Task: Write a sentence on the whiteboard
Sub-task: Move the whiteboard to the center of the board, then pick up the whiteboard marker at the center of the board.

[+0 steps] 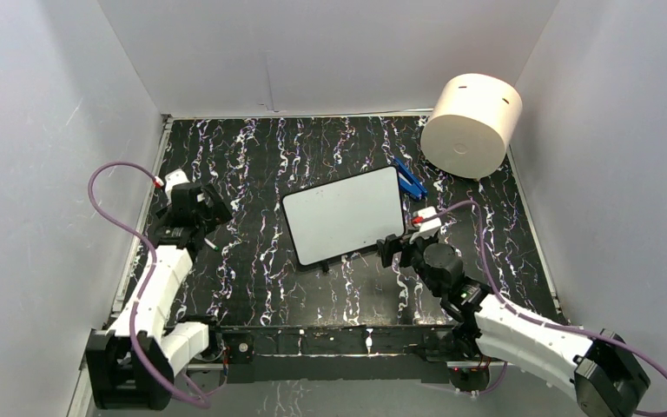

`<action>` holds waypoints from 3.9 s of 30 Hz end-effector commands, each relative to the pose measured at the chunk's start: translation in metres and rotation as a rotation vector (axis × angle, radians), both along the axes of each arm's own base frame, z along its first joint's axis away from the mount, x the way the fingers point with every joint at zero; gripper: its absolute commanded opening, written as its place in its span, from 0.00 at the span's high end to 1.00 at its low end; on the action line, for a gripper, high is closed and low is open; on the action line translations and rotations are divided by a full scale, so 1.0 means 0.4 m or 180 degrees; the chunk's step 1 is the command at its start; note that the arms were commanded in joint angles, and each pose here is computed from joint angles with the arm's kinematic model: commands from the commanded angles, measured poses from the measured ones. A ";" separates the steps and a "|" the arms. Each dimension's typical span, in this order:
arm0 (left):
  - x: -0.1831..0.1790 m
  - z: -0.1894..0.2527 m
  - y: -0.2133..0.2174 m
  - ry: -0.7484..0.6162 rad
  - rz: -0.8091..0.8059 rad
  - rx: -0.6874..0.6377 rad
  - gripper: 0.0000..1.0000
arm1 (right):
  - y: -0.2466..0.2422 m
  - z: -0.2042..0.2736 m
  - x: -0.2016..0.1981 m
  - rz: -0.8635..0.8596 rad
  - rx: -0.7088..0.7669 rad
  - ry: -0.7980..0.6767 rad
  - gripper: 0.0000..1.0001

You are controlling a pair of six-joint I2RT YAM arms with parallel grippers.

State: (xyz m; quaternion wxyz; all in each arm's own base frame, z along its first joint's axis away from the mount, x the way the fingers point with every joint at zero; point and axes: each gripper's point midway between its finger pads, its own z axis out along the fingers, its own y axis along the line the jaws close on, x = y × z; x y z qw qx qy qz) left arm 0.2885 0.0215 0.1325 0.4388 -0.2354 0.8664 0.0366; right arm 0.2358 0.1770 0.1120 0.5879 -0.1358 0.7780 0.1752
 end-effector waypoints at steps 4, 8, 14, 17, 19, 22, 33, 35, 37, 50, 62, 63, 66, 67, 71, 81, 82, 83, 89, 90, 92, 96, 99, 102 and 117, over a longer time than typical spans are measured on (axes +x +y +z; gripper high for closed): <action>0.008 -0.060 0.051 0.0455 0.0346 -0.0241 0.06 | -0.047 0.043 0.007 -0.0289 0.0189 -0.0260 0.01; 0.013 -0.100 0.074 0.0718 0.0452 -0.0223 0.13 | -0.065 0.054 0.006 -0.0388 0.0253 -0.0319 0.01; 0.049 -0.146 0.101 0.1053 0.0536 -0.0299 0.26 | -0.082 0.059 0.003 -0.0475 0.0308 -0.0346 0.01; 0.058 -0.172 0.110 0.1174 0.0558 -0.0348 0.33 | -0.084 0.059 0.004 -0.0490 0.0298 -0.0341 0.01; 0.056 -0.190 0.121 0.1269 0.0588 -0.0354 0.38 | -0.085 0.059 0.005 -0.0507 0.0271 -0.0318 0.01; 0.057 -0.211 0.129 0.1383 0.0584 -0.0383 0.41 | -0.085 0.055 0.006 -0.0510 0.0244 -0.0296 0.01; 0.050 -0.260 0.151 0.1724 0.0580 -0.0332 0.60 | -0.084 0.049 0.008 -0.0514 0.0227 -0.0270 0.01; 0.051 -0.267 0.150 0.1742 0.0577 -0.0371 0.62 | -0.081 0.047 0.008 -0.0504 0.0206 -0.0249 0.01; 0.045 -0.273 0.158 0.1773 0.0606 -0.0370 0.65 | -0.080 0.044 0.009 -0.0502 0.0188 -0.0232 0.01; 0.038 -0.314 0.117 0.1999 0.0377 -0.0693 0.97 | -0.075 0.050 0.007 -0.0465 0.0226 -0.0256 0.01; 0.079 -0.215 0.029 0.1394 0.0043 -0.1215 1.00 | -0.005 0.070 -0.008 -0.0034 0.0358 -0.0212 0.01; 0.082 -0.201 0.016 0.1319 0.0002 -0.1284 1.00 | 0.007 0.077 -0.012 0.0054 0.0395 -0.0232 0.01; 0.096 -0.134 -0.023 0.1021 -0.0119 -0.1528 1.00 | 0.031 0.106 -0.022 0.0223 0.0508 -0.0277 0.01; 0.103 -0.096 -0.035 0.0863 -0.0170 -0.1595 1.00 | 0.036 0.116 -0.024 0.0263 0.0513 -0.0286 0.01; 0.116 0.036 -0.080 0.0315 -0.0310 -0.1872 1.00 | 0.056 0.160 -0.040 0.0484 0.0492 -0.0341 0.01; 0.085 0.298 -0.180 -0.0568 -0.0729 -0.2389 1.00 | 0.073 0.314 -0.063 0.0722 0.0836 -0.0771 0.01; 0.082 0.319 -0.189 -0.0634 -0.0771 -0.2424 1.00 | 0.078 0.328 -0.062 0.0740 0.0847 -0.0790 0.01; 0.079 0.340 -0.201 -0.0699 -0.0816 -0.2472 1.00 | 0.084 0.342 -0.061 0.0767 0.0854 -0.0813 0.01; 0.070 0.435 -0.267 -0.1063 -0.0990 -0.2636 1.00 | 0.121 0.421 -0.057 0.0925 0.1063 -0.1000 0.01; 0.068 0.448 -0.280 -0.1141 -0.1017 -0.2639 1.00 | 0.130 0.437 -0.057 0.0970 0.1117 -0.1063 0.01; 0.062 0.461 -0.329 -0.1191 -0.1129 -0.2723 1.00 | 0.146 0.465 -0.057 0.1050 0.1183 -0.1148 0.01; 0.053 0.466 -0.414 -0.1246 -0.1244 -0.2904 1.00 | 0.174 0.514 -0.051 0.1143 0.1357 -0.1253 0.01; 0.061 0.480 -0.468 -0.1429 -0.1291 -0.2963 1.00 | 0.199 0.541 -0.047 0.1237 0.1478 -0.1295 0.02; 0.060 0.486 -0.522 -0.1481 -0.1383 -0.3053 1.00 | 0.214 0.566 -0.043 0.1274 0.1599 -0.1319 0.03; 0.019 0.482 -0.766 -0.1637 -0.1524 -0.3369 1.00 | 0.230 0.607 -0.001 0.1085 0.2220 -0.1255 0.06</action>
